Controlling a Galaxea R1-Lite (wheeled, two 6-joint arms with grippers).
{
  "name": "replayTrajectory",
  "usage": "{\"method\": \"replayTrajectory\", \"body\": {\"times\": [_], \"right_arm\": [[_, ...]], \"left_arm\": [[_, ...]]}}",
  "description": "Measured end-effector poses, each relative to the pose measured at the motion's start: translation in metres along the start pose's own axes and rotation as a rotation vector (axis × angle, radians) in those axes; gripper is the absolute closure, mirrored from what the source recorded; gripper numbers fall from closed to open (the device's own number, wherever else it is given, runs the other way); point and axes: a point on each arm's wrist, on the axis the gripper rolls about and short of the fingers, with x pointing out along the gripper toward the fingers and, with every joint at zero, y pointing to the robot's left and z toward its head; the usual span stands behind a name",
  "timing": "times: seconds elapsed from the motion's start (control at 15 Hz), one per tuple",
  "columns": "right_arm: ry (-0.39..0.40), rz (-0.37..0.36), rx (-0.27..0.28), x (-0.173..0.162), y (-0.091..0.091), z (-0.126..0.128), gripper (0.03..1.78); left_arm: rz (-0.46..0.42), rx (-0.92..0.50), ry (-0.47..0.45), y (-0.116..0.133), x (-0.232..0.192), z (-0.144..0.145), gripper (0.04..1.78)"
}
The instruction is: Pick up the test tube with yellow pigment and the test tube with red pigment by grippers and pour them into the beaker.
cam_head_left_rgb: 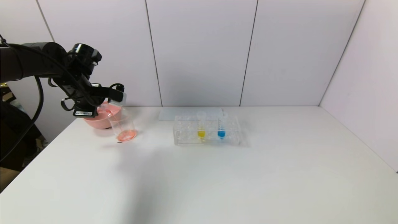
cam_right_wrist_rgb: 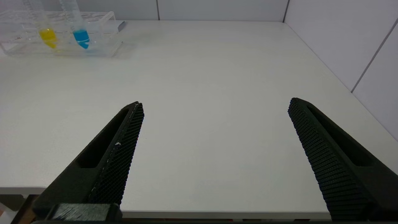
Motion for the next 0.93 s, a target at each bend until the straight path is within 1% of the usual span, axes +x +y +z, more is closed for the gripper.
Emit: {"method": "replayTrajectory", "body": {"times": [0.73, 0.93], "right_arm": [[0.000, 0.000, 0.000, 0.0000, 0.0000, 0.0000, 0.11], [0.000, 0.000, 0.000, 0.0000, 0.0000, 0.0000, 0.11]], "left_arm": [[0.009, 0.018, 0.085, -0.0003, 0.0028, 0.0051, 1.38], [0.010, 0.053, 0.103, -0.0007, 0.0024, 0.0084, 1.38]]}}
